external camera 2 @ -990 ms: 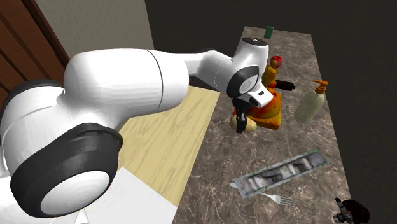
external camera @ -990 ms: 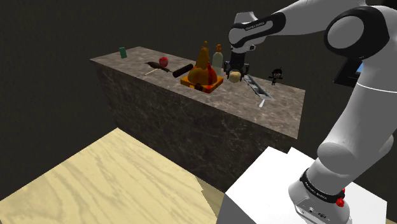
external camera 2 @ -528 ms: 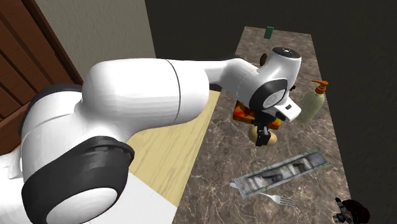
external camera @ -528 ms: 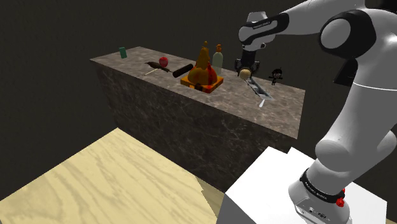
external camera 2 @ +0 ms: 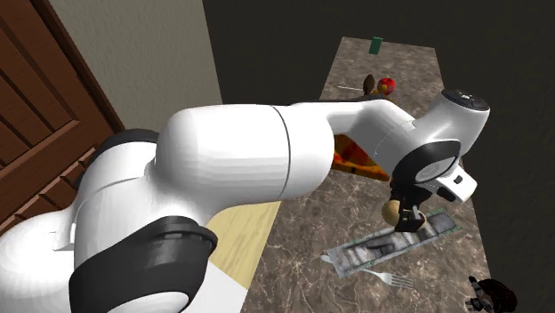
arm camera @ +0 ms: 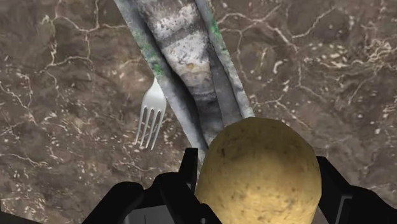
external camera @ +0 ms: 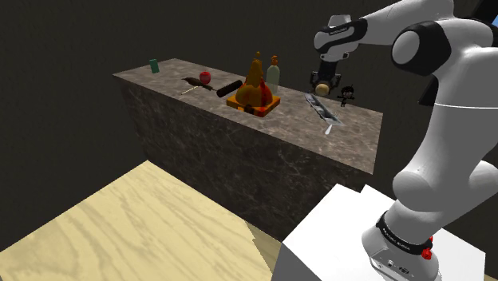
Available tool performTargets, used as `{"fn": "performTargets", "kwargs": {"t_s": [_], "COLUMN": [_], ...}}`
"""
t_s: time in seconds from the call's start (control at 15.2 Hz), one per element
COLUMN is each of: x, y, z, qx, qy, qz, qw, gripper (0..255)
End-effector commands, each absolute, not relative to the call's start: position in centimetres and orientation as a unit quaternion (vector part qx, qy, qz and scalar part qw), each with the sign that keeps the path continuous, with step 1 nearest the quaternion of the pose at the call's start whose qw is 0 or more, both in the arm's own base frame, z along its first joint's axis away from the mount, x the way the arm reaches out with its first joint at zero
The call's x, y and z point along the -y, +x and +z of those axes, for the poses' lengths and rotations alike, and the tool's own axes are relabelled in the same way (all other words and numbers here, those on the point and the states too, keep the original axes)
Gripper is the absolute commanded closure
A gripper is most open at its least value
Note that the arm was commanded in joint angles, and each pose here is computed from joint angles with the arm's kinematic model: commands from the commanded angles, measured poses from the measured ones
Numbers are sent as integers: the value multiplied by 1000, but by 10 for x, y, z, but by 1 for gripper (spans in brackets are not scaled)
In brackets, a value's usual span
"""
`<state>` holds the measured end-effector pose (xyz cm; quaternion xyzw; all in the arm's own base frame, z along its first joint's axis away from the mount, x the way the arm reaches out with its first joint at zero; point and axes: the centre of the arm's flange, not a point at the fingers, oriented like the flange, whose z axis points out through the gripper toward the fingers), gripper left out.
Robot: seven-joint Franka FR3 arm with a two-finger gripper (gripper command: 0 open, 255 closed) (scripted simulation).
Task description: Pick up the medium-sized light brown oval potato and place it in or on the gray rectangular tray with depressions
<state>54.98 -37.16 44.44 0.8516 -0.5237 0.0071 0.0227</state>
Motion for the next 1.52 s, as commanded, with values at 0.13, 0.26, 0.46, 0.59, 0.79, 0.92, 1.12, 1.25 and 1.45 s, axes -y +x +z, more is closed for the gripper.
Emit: {"fn": "performTargets", "kwargs": {"t_s": [0.13,0.26,0.46,0.59,0.79,0.92,1.12,1.25,1.45], "x": [394,394,394,394,394,394,394,394,394], "y": [547,547,547,547,547,547,547,547,547], "z": [436,426,410,399,383,377,376,376,376], "qx": [523,523,523,523,523,523,523,523,523], "qy": [852,852,852,852,852,852,852,852,852], "qz": [7,7,7,7,7,7,7,7,7], "qw": [23,23,23,23,23,23,23,23,23], "gripper": [255,255,255,255,255,255,255,255,0]}}
